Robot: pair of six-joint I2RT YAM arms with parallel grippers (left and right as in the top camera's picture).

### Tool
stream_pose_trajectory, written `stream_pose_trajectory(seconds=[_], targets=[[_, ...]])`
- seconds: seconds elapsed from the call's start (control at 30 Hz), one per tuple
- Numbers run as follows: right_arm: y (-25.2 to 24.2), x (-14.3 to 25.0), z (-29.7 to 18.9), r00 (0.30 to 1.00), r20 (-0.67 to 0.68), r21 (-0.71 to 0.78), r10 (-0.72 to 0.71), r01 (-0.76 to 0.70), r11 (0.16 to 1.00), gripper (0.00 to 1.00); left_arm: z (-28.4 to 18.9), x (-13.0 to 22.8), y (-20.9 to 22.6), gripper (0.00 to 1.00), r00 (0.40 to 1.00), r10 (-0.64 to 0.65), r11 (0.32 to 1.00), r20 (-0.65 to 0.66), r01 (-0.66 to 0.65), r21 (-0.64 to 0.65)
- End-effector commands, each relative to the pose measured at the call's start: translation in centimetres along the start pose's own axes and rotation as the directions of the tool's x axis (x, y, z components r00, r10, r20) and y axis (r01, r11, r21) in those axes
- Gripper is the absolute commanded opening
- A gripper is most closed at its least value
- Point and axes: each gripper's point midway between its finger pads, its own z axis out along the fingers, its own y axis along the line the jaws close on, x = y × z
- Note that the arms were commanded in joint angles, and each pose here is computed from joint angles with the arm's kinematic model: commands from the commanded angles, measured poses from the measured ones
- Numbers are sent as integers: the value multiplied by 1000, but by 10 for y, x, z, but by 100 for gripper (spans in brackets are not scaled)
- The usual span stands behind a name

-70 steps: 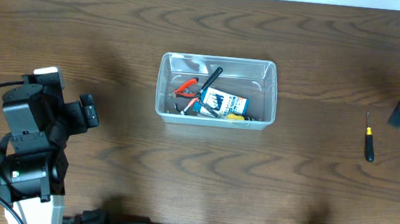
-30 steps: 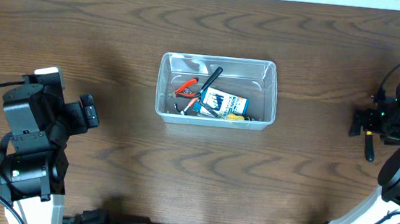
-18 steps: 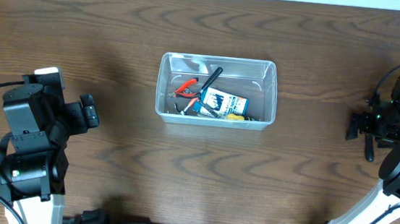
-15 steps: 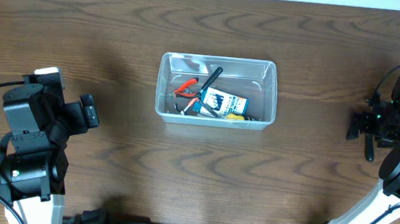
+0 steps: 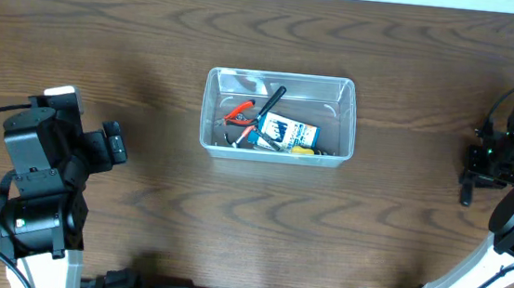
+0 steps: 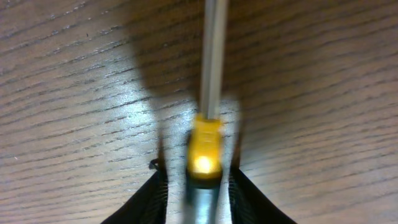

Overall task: Pack container
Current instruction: 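Lower right gripper and grasp the long screwdriver by its handle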

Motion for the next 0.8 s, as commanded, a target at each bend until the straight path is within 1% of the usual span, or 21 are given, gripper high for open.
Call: stream_pose_trajectory(seconds=[0.0, 0.07, 0.17, 0.3, 0.4, 0.5, 0.73, 0.77], targets=[[2, 13, 23, 998, -65, -14, 8, -9, 1000, 29, 0, 0, 2, 98, 1000, 12, 1000, 0, -12, -8], [2, 13, 23, 998, -65, -14, 8, -9, 1000, 29, 0, 0, 2, 98, 1000, 12, 1000, 0, -12, -8], [2, 13, 23, 998, -65, -14, 8, -9, 1000, 24, 0, 0, 2, 98, 1000, 12, 1000, 1, -12, -8], [2, 13, 23, 998, -65, -14, 8, -9, 1000, 22, 0, -1, 2, 98, 1000, 12, 1000, 4, -12, -8], [3, 13, 23, 998, -64, -17, 8, -9, 1000, 18, 0, -1, 2, 98, 1000, 12, 1000, 5, -12, -8], [3, 13, 23, 998, -64, -18, 8, -10, 1000, 16, 0, -1, 2, 98, 1000, 11, 1000, 7, -11, -8], [6, 11, 23, 998, -58, -32, 12, -14, 999, 6, 0, -2, 2, 98, 1000, 11, 1000, 7, -11, -8], [10, 8, 21, 999, -48, -51, 15, -18, 999, 2, 0, -1, 2, 98, 1000, 11, 1000, 7, -11, -8]])
